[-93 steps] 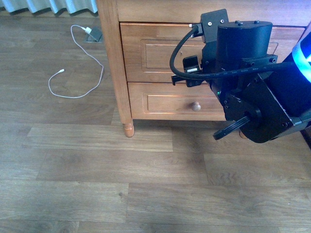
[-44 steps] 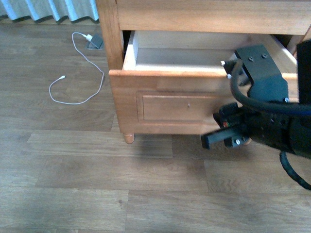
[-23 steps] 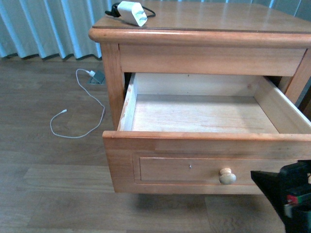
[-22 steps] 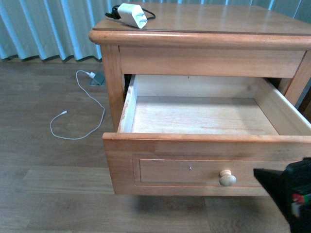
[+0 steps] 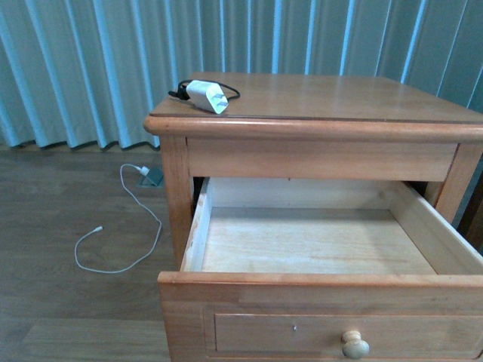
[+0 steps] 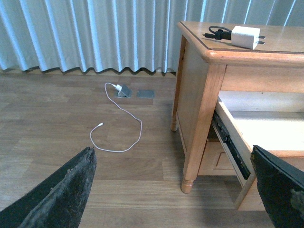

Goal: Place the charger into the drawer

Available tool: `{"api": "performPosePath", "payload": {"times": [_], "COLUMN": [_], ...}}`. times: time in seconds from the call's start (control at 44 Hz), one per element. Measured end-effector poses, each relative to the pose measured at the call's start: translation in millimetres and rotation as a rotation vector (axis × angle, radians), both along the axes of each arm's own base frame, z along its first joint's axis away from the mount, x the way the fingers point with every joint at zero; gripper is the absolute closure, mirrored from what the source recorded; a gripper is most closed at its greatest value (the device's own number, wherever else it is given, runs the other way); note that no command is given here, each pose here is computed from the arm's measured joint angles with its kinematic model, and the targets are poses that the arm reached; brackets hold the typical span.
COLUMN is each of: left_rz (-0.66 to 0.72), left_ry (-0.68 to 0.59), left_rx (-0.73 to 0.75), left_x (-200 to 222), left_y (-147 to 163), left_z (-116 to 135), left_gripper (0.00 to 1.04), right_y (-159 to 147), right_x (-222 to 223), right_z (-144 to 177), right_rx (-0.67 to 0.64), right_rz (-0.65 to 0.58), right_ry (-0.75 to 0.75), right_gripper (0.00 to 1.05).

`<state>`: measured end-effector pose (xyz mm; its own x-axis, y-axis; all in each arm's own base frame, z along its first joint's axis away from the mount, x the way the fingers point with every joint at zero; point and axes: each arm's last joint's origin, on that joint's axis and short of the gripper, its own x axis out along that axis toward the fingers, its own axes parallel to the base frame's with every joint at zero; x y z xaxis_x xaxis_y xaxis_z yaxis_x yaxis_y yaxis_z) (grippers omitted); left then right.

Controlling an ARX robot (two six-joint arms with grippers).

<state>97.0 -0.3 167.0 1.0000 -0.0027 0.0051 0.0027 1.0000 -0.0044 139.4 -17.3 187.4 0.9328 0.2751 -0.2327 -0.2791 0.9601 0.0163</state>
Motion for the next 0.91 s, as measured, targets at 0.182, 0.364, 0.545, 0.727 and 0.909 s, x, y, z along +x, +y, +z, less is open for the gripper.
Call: {"api": "performPosePath", "payload": {"times": [0.182, 0.364, 0.545, 0.727, 0.909], "left_rz": [0.0, 0.0, 0.0, 0.001, 0.001], "left_ry": [0.0, 0.0, 0.0, 0.0, 0.0], "left_rx": [0.0, 0.0, 0.0, 0.0, 0.0], "left_x": [0.0, 0.0, 0.0, 0.0, 0.0], "left_y": [0.0, 0.0, 0.0, 0.0, 0.0], "left_z": [0.1, 0.0, 0.0, 0.1, 0.0], "left_gripper": [0.06, 0.06, 0.06, 0.06, 0.06], "right_y": [-14.3, -15.9, -15.9, -12.4, -0.4], "right_x": [-17.9, -18.8, -18.8, -20.1, -25.5], "right_z": [-6.4, -6.8, -6.8, -11.3, -16.0], "right_rx": [0.034, 0.046, 0.047, 0.002, 0.003], "right_rz": [-0.064, -0.078, -0.079, -0.236, -0.289], "right_ry": [-0.041, -0.038, -0.038, -0.179, -0.246], "right_gripper": [0.08, 0.08, 0.08, 0.23, 0.62]}}
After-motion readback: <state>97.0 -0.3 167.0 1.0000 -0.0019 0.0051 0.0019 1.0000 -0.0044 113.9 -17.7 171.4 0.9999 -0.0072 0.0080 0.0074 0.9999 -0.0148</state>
